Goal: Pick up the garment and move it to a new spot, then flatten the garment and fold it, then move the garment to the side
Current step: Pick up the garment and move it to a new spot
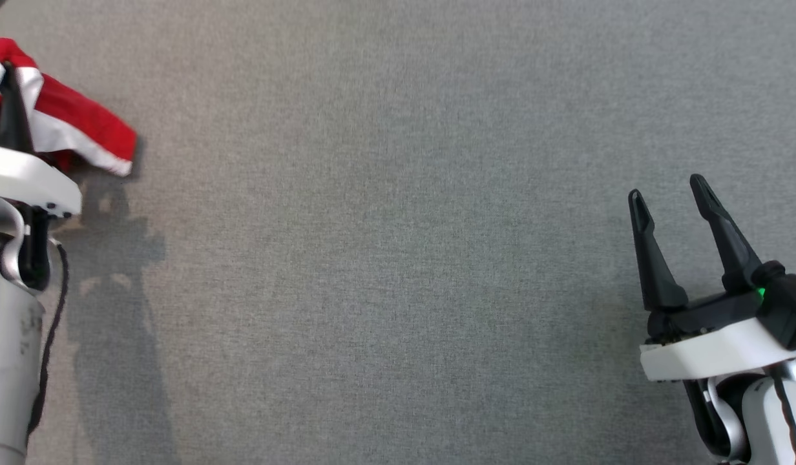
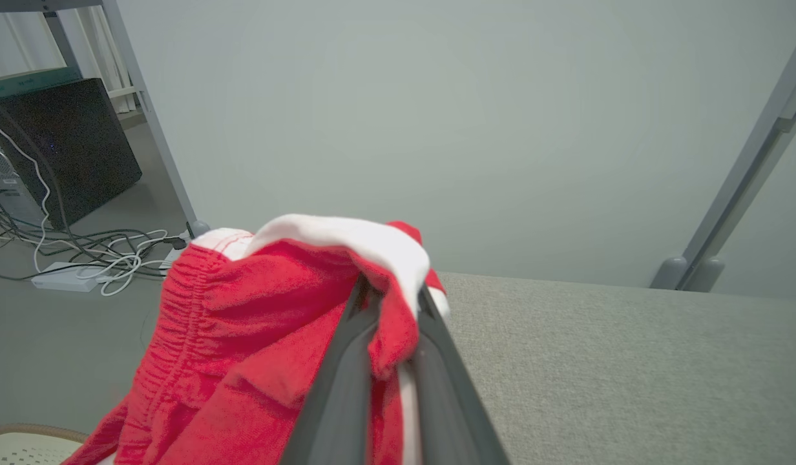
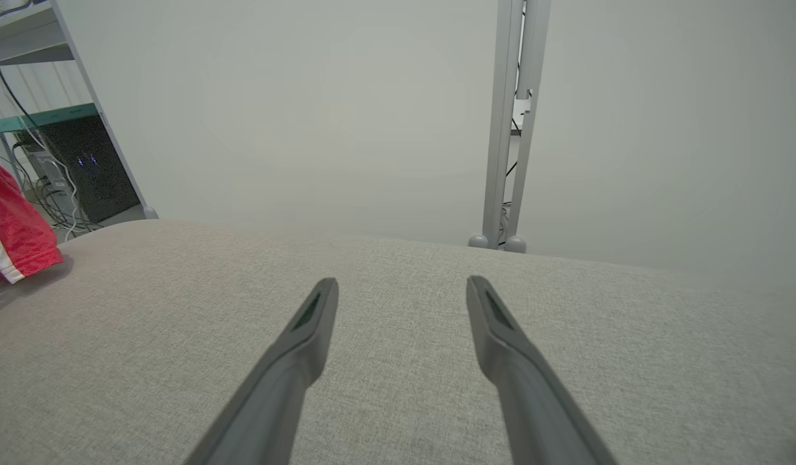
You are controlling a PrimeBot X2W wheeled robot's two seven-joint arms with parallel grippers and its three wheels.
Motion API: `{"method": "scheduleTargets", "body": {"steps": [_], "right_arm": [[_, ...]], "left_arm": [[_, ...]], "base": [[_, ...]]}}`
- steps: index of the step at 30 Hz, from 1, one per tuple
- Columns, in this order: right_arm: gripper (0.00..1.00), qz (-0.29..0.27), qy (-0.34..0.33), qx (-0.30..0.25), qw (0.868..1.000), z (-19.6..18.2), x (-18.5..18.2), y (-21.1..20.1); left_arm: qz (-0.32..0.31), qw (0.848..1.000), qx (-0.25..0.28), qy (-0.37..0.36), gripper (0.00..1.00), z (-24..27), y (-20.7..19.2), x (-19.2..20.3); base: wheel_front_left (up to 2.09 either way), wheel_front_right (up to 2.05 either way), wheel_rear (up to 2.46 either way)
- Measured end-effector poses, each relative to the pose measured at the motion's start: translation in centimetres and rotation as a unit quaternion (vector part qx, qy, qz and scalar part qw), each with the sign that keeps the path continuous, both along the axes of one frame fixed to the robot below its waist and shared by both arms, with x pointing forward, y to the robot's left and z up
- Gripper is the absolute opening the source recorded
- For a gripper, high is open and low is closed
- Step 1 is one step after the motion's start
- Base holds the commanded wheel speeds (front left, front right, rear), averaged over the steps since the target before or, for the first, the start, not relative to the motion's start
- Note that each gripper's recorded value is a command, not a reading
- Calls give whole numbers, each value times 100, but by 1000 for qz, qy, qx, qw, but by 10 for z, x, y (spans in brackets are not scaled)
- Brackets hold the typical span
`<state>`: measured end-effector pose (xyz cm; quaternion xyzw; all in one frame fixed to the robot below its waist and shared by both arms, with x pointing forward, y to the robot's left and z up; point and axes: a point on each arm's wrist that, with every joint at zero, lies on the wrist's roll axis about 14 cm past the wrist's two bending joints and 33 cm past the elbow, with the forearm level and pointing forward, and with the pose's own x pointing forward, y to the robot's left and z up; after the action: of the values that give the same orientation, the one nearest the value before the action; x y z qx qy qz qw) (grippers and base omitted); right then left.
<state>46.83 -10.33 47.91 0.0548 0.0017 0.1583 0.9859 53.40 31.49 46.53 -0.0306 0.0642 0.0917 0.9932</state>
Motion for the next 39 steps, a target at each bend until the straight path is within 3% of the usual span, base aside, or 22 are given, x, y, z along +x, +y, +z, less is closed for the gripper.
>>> {"method": "scheduleTargets", "body": {"steps": [10,21,22,27,34,39], "right_arm": [[100,-29,-16,15,999,28,-39,-14],[100,-79,-35,18,996,49,-69,-46],[100,-91,-36,17,995,50,-72,-53],[100,-112,-38,18,993,50,-75,-67],[100,-161,-31,12,986,45,-84,-98],[100,-195,-14,10,981,31,-91,-119]], "left_arm": [[-64,989,15,-130,0,73,-68,-61],[-187,974,-65,-113,0,81,-191,-120],[-216,967,-87,-107,0,80,-216,-123],[-284,947,-118,-92,0,73,-266,-122],[-372,904,-147,-150,0,105,-340,-97],[-394,896,-160,-129,0,86,-367,-85]], "base": [[0,0,0],[0,0,0],[0,0,0],[0,0,0],[0,0,0],[0,0,0]]}}
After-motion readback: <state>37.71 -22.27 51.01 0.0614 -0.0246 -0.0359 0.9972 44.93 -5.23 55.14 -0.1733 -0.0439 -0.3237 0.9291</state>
